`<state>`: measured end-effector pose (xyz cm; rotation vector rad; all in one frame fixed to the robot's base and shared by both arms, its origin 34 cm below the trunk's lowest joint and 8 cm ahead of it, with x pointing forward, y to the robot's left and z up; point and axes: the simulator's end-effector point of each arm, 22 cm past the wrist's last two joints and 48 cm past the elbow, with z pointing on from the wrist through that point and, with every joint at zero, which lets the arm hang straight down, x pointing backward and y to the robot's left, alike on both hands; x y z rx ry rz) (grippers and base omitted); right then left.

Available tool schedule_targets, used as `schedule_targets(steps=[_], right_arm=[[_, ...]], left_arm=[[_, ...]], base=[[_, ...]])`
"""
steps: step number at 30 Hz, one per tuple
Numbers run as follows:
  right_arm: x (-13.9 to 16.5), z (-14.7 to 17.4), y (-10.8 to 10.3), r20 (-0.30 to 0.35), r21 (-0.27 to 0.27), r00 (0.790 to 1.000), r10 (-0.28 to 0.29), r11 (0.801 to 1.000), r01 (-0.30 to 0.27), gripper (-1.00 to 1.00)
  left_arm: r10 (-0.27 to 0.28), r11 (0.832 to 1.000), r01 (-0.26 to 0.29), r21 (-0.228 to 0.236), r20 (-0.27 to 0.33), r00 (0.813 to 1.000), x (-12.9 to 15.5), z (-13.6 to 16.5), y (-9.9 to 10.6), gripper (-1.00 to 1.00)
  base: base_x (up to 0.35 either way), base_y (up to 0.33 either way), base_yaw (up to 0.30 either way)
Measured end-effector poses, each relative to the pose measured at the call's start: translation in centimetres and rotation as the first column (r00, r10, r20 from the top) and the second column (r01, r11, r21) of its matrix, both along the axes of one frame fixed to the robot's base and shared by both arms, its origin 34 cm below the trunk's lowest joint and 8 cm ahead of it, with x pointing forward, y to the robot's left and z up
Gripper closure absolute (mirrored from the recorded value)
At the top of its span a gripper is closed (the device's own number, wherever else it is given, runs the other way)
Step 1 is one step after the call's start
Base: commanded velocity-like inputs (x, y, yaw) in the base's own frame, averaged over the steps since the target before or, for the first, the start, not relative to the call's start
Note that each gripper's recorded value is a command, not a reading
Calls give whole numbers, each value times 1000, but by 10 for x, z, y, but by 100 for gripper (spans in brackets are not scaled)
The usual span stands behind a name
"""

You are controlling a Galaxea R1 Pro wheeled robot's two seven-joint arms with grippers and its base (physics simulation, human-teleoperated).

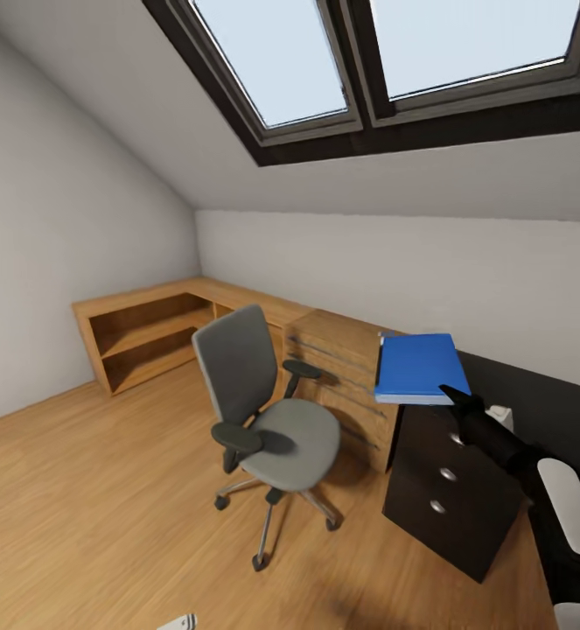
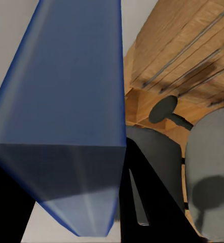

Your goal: In the bedroom, organize the workspace by keeping the computer under the desk, ensuring the monitor is on the desk, placing the keyboard on the desk next to the monitor, placing the mouse on the desk next to the keyboard, moving the folder from the swivel chair onto the desk next to the mouse, stacking the notebook on top of the folder with the pen on top of the notebook, and positioning the swivel chair next to the desk.

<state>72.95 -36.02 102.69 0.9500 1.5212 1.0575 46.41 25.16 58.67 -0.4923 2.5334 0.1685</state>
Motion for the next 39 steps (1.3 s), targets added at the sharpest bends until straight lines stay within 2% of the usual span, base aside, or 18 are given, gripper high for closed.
schedule_targets(steps=[3, 11, 17, 23, 27, 34, 39], right_arm=[[0, 1, -2, -5, 14, 1000, -1, 1000, 1, 100], [-3, 15, -15, -4, 3, 1000, -18, 1000, 18, 100], [-4, 24, -17, -4, 1, 1000, -21, 1000, 21, 100], [-3, 22, -17, -8, 2, 1000, -20, 1000, 20, 100], [-3, 21, -19, -10, 2, 1000, -23, 1000, 23, 100], [-4, -1, -33, -59, 11, 997, -43, 999, 43, 100], [-4, -5, -36, -69, 13, 996, -50, 999, 51, 100]], left_arm=[[-19, 1000, 19, 3, -22, 1000, -10, -2, -9, -100], [-23, 1000, 23, 6, -23, 999, -11, 9, -9, -100], [-25, 1000, 25, 5, -23, 999, -12, 17, -10, -100], [-32, 999, 32, 6, -22, 999, -12, 18, -12, -100], [-63, 998, 63, 12, -21, 998, -12, 18, -18, -100], [-82, 996, 82, 15, -20, 996, -12, 18, -21, -100], [-87, 996, 88, 16, -20, 996, -12, 18, -22, -100]], base=[[0, 0, -297], [0, 0, -297], [0, 0, -297], [0, 0, -297], [0, 0, -297], [0, 0, -297], [0, 0, -297]])
